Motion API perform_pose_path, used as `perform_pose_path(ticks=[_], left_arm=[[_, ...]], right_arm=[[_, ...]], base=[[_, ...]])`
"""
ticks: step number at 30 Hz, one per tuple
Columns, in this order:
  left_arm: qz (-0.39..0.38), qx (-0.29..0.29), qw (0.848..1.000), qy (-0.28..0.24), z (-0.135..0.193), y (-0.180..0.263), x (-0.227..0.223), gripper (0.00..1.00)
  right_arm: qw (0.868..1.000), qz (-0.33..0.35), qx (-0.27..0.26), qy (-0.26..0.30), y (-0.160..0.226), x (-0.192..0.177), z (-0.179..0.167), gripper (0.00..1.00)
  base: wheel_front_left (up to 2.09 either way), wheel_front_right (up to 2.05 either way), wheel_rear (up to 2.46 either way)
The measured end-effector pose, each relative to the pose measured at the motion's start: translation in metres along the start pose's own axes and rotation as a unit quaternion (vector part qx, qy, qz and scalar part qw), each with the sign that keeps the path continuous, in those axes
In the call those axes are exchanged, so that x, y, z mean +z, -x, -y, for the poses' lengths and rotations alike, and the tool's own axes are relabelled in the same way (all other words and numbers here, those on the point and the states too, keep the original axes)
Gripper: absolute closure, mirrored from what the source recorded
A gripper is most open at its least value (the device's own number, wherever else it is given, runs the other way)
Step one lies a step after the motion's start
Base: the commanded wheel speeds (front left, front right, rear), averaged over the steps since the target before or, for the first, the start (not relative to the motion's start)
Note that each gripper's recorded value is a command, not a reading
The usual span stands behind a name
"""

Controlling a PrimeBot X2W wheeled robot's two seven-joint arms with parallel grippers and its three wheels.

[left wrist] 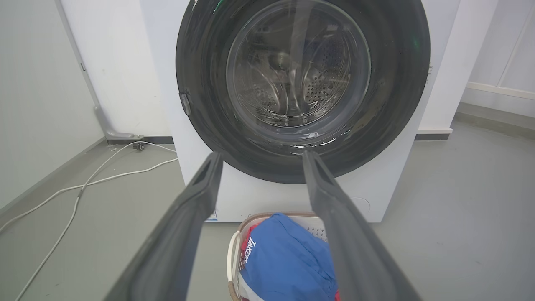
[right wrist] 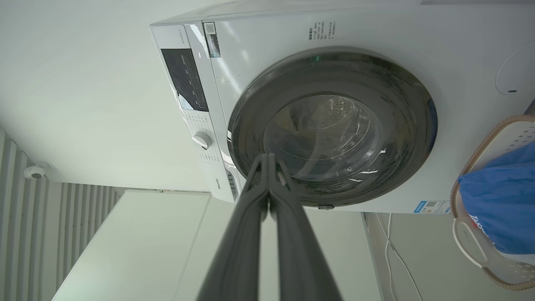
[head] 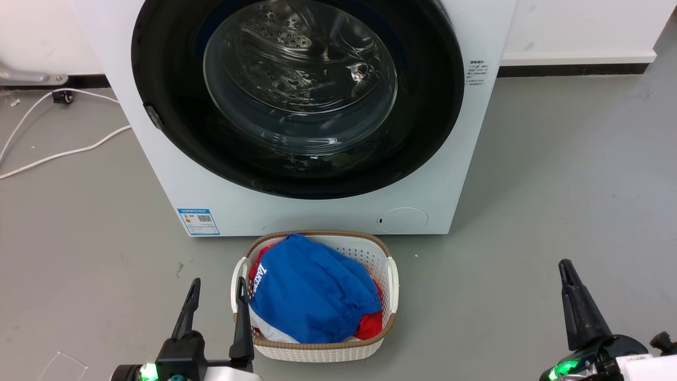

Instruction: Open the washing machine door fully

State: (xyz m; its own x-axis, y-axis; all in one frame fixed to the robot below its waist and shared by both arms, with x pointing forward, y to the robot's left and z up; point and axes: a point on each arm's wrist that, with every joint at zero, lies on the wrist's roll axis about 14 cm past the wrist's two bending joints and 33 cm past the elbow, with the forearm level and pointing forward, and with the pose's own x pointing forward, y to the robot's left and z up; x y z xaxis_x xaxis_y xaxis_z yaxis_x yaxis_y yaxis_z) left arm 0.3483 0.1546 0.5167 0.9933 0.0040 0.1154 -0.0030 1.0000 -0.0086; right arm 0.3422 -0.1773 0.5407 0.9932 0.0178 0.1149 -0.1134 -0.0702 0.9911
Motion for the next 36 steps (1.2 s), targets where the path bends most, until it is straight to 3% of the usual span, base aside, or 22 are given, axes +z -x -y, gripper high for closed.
perform_pose_path(ticks=[19, 23, 31, 36], left_arm=[[-0.005, 0.004, 1.000, -0.006, -0.002, -0.007, -0.004, 0.00], [-0.011, 0.001, 1.000, -0.007, 0.000, -0.016, -0.009, 0.00], [-0.014, -0.004, 1.000, -0.007, 0.003, -0.047, -0.018, 0.00], [-0.012, -0.014, 1.000, -0.005, 0.007, -0.071, -0.026, 0.00]], right_arm=[[0.999, 0.031, -0.019, 0.001, -0.015, 0.024, 0.014, 1.00], [0.999, 0.043, -0.010, 0.010, -0.043, 0.038, 0.012, 1.00], [0.999, 0.014, 0.025, 0.039, -0.132, 0.058, -0.007, 1.00], [0.995, -0.023, 0.028, 0.093, -0.188, 0.055, -0.010, 1.00]], base=[[0.00, 0.00, 0.00], [0.00, 0.00, 0.00], [0.00, 0.00, 0.00], [0.00, 0.00, 0.00]])
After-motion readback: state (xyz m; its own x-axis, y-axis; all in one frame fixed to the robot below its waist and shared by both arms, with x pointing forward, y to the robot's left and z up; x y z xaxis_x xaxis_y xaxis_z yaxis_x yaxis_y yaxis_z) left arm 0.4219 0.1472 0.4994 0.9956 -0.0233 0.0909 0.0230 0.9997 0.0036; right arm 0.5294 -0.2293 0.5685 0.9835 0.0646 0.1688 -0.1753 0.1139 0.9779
